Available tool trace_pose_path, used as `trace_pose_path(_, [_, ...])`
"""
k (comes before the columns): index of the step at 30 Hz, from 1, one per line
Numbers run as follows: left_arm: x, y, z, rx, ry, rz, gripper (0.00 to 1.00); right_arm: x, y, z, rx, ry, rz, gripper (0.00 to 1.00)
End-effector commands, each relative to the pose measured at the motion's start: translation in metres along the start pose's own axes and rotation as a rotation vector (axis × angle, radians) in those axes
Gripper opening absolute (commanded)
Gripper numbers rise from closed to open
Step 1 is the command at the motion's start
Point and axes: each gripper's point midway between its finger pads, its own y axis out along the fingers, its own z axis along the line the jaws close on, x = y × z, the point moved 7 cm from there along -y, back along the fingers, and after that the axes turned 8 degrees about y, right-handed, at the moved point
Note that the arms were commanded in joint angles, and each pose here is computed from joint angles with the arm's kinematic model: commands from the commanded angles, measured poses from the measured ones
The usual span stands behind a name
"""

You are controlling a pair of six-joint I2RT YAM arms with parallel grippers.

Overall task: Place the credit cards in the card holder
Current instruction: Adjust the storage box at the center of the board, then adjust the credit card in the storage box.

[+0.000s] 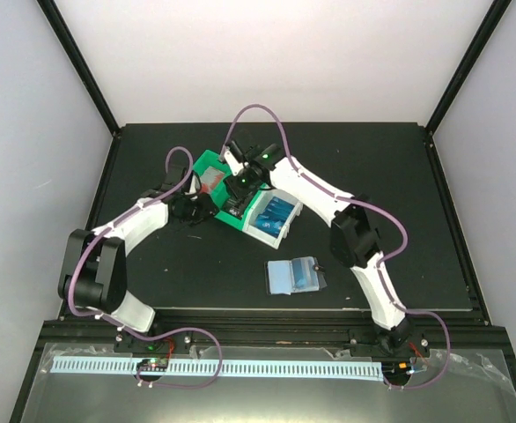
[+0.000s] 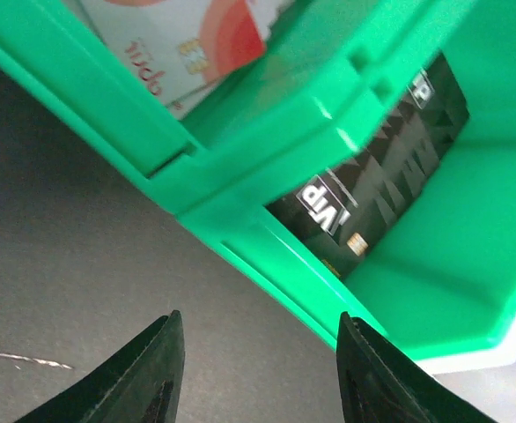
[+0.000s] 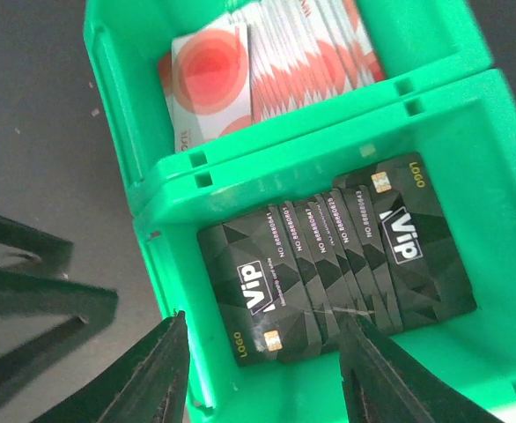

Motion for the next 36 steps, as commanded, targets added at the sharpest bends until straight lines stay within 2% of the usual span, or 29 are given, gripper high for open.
trace_pose_path(1, [0.007, 0.006, 0.015, 0.011, -0.088, -0.002, 0.5, -0.008, 0.018, -0.003, 0.01, -0.105, 0.102, 0.49])
trace_pose_path(12, [-0.015, 0.03, 0.02, -0.059, -0.137, 0.052, 0.46, -0.018, 0.066, -0.01, -0.014, -0.168, 0.204, 0.48])
trace_pose_path(25, [-0.017, 0.041, 0.02, -0.053, -0.141, 0.062, 0.44, -0.03, 0.098, -0.022, -0.063, -0.243, 0.238, 0.49])
trace_pose_path(36, [-0.018, 0.039, 0.014, -0.056, -0.107, 0.036, 0.43, -0.058, 0.097, -0.032, -0.072, -0.311, 0.339, 0.49])
